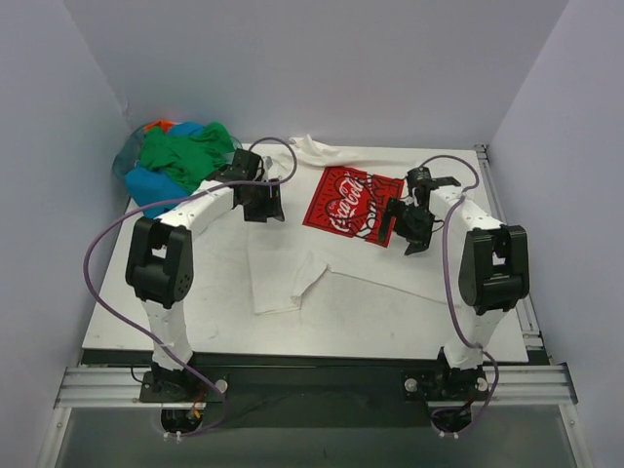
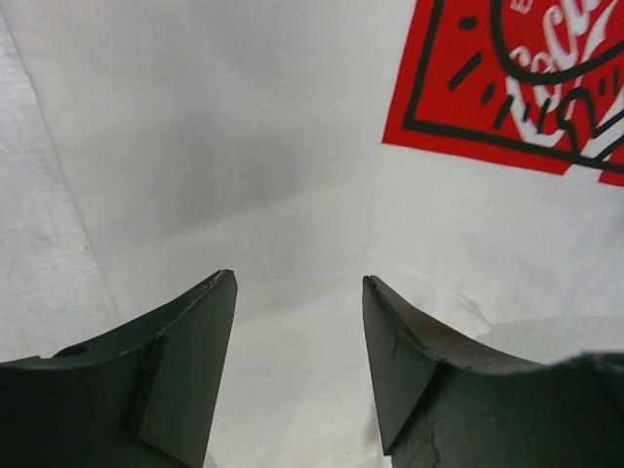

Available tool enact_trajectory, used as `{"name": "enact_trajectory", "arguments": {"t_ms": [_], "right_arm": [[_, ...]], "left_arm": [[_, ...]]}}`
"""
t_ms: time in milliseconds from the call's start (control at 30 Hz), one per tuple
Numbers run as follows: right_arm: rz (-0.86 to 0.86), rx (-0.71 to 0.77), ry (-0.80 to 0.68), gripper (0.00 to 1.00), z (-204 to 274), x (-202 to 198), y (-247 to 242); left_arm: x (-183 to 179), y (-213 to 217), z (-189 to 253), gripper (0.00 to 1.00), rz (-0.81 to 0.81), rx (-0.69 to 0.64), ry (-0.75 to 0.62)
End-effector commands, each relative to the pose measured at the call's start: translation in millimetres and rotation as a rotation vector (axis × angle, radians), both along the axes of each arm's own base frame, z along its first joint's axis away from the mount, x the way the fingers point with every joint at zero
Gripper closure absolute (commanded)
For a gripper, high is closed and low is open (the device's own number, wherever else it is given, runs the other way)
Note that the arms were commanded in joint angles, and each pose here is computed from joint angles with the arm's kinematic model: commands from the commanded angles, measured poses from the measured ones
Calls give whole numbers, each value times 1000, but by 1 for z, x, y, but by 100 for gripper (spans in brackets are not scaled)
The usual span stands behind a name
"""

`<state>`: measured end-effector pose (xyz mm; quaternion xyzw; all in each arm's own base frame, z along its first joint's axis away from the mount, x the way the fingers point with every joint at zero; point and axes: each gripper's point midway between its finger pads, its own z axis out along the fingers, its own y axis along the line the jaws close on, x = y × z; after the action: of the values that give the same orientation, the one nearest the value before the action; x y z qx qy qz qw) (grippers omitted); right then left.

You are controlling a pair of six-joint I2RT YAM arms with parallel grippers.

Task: Fold and stack the t-shirts
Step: Flatten out the tshirt

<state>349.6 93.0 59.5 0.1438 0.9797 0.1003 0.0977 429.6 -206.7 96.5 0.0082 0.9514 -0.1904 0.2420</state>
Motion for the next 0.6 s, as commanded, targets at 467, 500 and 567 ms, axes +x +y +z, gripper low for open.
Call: {"name": "enact_trajectory", "arguments": {"t_ms": [467, 500, 567], "right_arm": [[-68, -146, 141, 22, -45, -27, -22], [-71, -147, 143, 22, -45, -24, -22], [-74, -152, 157, 22, -50, -22, -22]], "left_arm": [[14, 25, -56, 33, 21, -10, 106], [20, 26, -58, 33, 23, -13, 103], [29, 29, -58, 33, 19, -10, 93]]}}
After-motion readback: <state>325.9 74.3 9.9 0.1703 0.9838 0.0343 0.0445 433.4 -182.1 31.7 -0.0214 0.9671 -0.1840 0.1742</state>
